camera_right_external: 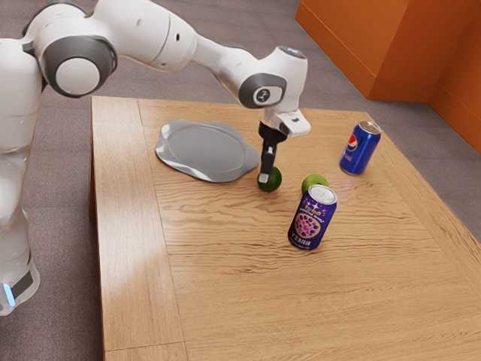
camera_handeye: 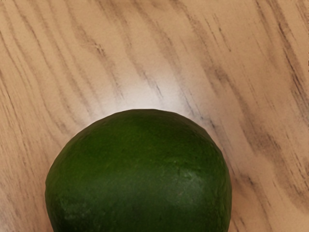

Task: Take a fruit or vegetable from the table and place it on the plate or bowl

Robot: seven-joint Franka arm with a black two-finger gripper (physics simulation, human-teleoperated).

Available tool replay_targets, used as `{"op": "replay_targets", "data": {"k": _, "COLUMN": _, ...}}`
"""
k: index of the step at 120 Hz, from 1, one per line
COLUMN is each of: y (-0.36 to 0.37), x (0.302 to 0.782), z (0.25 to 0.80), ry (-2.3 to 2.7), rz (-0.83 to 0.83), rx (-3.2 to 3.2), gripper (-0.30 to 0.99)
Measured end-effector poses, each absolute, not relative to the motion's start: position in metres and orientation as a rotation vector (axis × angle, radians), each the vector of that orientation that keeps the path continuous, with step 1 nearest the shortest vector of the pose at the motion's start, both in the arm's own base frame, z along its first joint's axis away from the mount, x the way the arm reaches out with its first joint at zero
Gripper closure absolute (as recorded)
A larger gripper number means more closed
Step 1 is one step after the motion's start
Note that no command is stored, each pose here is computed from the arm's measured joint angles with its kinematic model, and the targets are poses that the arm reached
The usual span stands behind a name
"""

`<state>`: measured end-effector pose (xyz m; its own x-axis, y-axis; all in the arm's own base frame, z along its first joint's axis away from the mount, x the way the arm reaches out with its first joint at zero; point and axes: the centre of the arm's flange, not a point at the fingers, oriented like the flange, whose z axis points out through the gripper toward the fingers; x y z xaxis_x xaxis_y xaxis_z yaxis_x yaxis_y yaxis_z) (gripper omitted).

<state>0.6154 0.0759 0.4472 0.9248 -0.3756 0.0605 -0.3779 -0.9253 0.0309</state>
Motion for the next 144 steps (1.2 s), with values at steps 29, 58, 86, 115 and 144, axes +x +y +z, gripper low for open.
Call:
{"op": "replay_targets", "data": {"k": 29, "y": 0.074, "x": 0.622, "z": 0.440, "ry": -0.610, "rz": 0.092, "rx": 3.040, "gripper": 0.00}}
{"op": "replay_targets", "data": {"k": 58, "y": 0.074, "x": 0.627, "z": 0.428, "ry": -0.583, "rz": 0.102, "rx": 3.020, "gripper": 0.22}}
{"op": "replay_targets", "data": {"k": 86, "y": 0.079, "x": 0.627, "z": 0.435, "ry": -0.535, "rz": 0.135, "rx": 3.022, "gripper": 0.40}}
{"op": "replay_targets", "data": {"k": 115, "y": 0.087, "x": 0.614, "z": 0.484, "ry": -0.465, "rz": 0.167, "rx": 3.031, "gripper": 0.45}}
{"op": "replay_targets", "data": {"k": 144, "y": 0.101, "x": 0.566, "z": 0.553, "ry": -0.381, "rz": 0.069, "rx": 3.120, "gripper": 0.43}}
